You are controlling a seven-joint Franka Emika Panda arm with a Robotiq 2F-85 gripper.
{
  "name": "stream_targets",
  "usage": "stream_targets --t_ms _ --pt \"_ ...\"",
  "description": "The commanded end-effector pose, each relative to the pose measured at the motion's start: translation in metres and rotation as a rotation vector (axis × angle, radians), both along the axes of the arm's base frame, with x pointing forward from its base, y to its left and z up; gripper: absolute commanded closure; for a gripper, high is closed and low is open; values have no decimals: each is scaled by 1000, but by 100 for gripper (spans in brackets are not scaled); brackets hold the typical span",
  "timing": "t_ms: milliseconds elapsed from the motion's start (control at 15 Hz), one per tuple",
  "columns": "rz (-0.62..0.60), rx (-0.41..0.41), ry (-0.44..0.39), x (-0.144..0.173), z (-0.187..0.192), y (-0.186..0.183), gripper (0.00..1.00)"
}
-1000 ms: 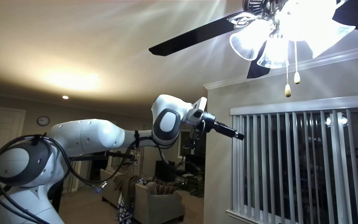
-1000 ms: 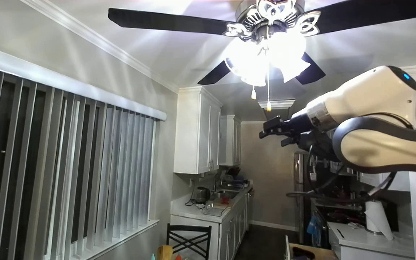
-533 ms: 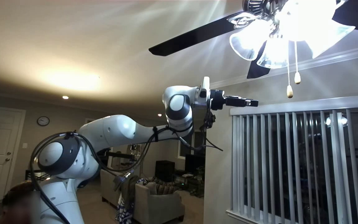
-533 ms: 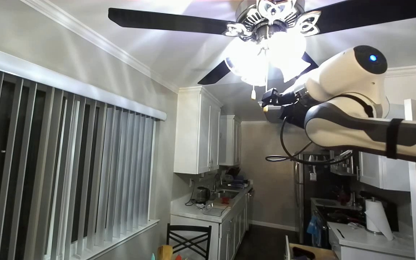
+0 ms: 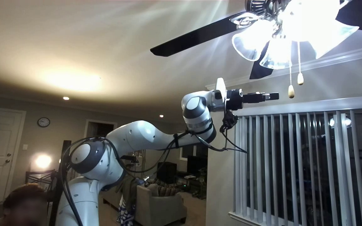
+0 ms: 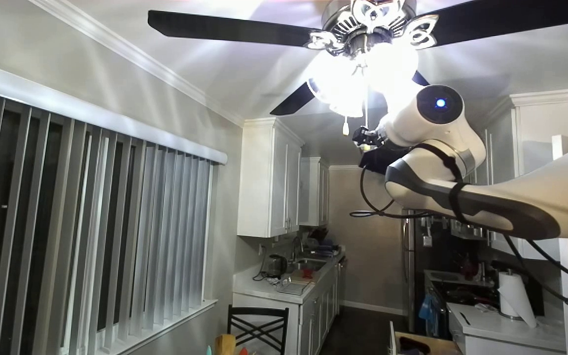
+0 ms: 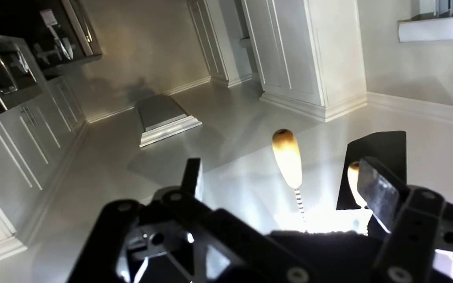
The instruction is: Switch the chandelier off using the string switch
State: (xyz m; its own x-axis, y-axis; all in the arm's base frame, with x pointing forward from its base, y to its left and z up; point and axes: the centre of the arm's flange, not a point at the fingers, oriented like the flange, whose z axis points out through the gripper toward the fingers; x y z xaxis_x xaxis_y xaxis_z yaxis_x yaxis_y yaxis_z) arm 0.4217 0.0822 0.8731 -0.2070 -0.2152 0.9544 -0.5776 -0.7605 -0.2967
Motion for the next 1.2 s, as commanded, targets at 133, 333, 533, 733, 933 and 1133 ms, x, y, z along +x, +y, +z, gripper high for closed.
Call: stream_targets --t_ms 133,333,533,733,933,1133 --pt "-27 -5 35 15 5 5 0" --pt "-39 1 42 11 -2 7 0" --pt "-41 10 55 11 -2 10 0" --pt "-41 13 56 11 -3 9 0" --pt "-41 13 56 12 -3 9 0" --pt "-54 -17 35 5 11 17 0"
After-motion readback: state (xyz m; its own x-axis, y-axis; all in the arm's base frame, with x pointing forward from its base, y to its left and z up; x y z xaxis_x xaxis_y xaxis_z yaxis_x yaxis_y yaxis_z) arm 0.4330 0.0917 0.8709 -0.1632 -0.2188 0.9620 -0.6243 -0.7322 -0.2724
